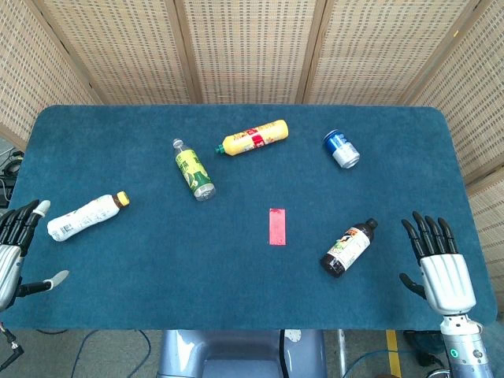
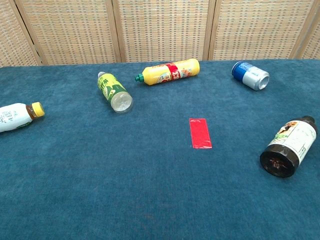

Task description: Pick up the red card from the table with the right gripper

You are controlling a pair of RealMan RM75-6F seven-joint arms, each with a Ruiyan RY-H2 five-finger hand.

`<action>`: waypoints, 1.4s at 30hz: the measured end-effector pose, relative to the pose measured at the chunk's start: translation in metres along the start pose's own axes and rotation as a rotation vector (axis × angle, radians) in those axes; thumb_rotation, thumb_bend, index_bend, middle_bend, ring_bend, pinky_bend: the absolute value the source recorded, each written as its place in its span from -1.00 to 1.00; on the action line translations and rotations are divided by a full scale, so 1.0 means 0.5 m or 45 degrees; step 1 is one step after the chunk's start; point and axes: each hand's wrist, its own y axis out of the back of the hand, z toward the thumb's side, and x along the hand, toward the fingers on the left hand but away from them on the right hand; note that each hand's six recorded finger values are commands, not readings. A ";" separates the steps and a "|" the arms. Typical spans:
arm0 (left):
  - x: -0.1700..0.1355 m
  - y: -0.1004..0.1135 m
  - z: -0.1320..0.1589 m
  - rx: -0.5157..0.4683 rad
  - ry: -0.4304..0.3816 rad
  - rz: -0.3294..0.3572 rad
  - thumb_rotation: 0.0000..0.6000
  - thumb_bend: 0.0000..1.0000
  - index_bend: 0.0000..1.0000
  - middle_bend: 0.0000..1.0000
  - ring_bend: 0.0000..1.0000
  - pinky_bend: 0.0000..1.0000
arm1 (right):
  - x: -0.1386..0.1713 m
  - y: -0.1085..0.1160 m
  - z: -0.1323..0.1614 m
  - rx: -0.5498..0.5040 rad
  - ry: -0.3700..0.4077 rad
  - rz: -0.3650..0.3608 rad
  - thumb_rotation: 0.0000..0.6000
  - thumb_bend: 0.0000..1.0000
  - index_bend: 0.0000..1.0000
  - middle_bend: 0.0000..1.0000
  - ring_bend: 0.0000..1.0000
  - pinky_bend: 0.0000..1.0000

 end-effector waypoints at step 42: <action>0.061 -0.021 -0.048 -0.006 0.144 -0.066 1.00 -1.00 -1.00 -1.00 -1.00 -1.00 | -0.388 -0.186 0.449 -0.072 0.525 0.643 1.00 -1.00 -1.00 -1.00 -1.00 -1.00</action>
